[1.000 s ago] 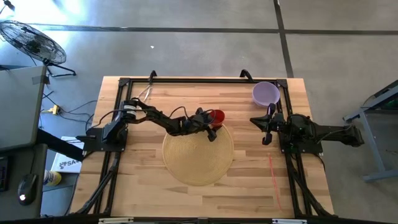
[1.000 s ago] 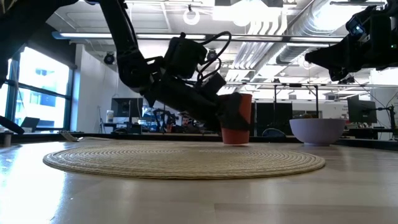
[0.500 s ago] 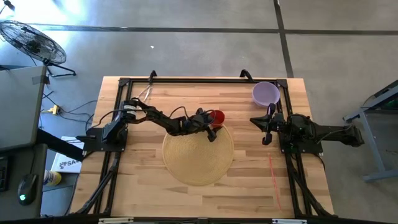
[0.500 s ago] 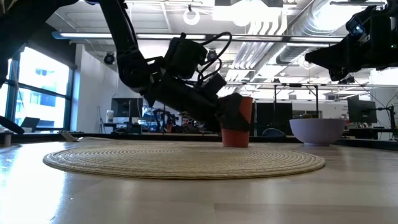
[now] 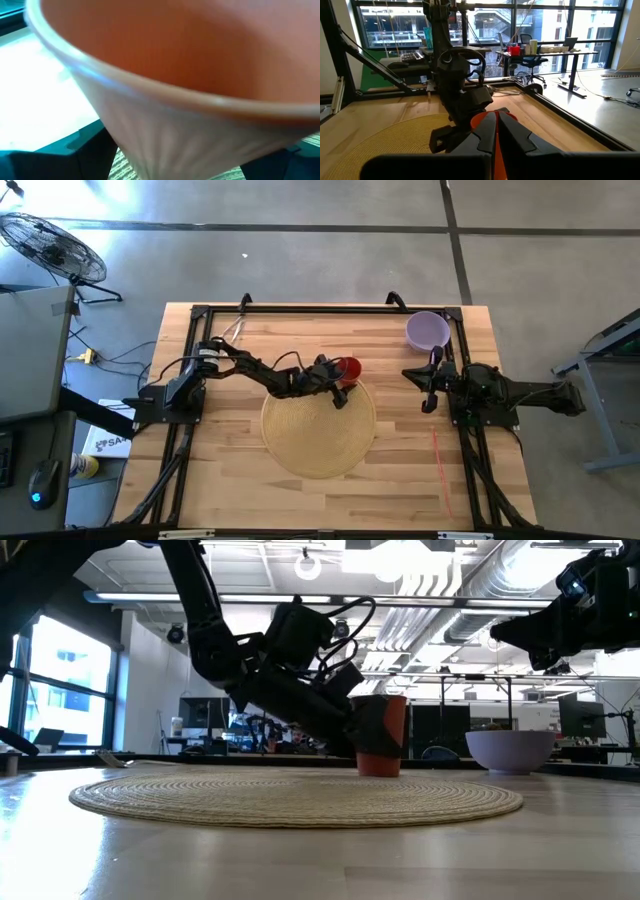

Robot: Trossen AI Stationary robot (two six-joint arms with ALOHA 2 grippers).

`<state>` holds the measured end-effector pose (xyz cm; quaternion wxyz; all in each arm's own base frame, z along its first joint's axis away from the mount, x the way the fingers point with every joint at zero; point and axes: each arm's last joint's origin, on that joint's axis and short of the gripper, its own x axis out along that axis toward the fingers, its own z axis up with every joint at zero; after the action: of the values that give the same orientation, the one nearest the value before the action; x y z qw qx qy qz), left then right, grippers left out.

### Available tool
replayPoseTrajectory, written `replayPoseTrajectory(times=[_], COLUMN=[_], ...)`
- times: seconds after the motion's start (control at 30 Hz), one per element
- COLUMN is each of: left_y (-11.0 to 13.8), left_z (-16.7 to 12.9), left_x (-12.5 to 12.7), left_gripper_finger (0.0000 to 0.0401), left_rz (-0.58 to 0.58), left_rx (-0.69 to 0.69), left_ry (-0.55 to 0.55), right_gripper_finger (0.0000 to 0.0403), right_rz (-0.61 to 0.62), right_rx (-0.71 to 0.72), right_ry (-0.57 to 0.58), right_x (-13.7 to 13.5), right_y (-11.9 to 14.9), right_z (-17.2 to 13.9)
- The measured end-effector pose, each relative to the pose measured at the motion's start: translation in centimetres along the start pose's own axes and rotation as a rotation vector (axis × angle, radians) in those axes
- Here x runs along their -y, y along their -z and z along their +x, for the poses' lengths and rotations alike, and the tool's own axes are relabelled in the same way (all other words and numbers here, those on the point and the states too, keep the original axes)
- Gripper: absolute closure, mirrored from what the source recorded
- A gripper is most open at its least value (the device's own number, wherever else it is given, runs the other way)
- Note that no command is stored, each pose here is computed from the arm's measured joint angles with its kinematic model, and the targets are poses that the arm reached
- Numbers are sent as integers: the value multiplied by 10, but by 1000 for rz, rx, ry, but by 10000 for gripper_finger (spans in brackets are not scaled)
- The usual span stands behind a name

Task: Pick & Place Utensil
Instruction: Put the orange cup on the upper right of the placemat

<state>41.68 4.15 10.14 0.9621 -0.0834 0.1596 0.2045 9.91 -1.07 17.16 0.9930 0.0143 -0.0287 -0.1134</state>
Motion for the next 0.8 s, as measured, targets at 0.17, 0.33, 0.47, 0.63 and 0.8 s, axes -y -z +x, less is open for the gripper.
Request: replayPoseTrajectory(times=[0.17, 0.33, 0.47, 0.63, 0.8], left_y=[0, 3, 4, 5, 5], left_z=[0, 0, 0, 0, 0], left_x=[0, -1, 0, -1, -2], left_gripper_finger=[61, 61, 61, 61, 61], left_rz=[-2, -12, -17, -15, 1], left_rx=[-1, -36, -42, -47, -45], left_ry=[4, -1, 18, -3, -59], right_gripper_finger=[391, 391, 391, 391, 391], right_rz=[0, 0, 0, 0, 0], right_rx=[0, 0, 0, 0, 0], right_ry=[0, 0, 0, 0, 0], right_x=[0, 0, 0, 0, 0], right_y=[0, 0, 0, 0, 0], right_z=[0, 0, 0, 0, 0])
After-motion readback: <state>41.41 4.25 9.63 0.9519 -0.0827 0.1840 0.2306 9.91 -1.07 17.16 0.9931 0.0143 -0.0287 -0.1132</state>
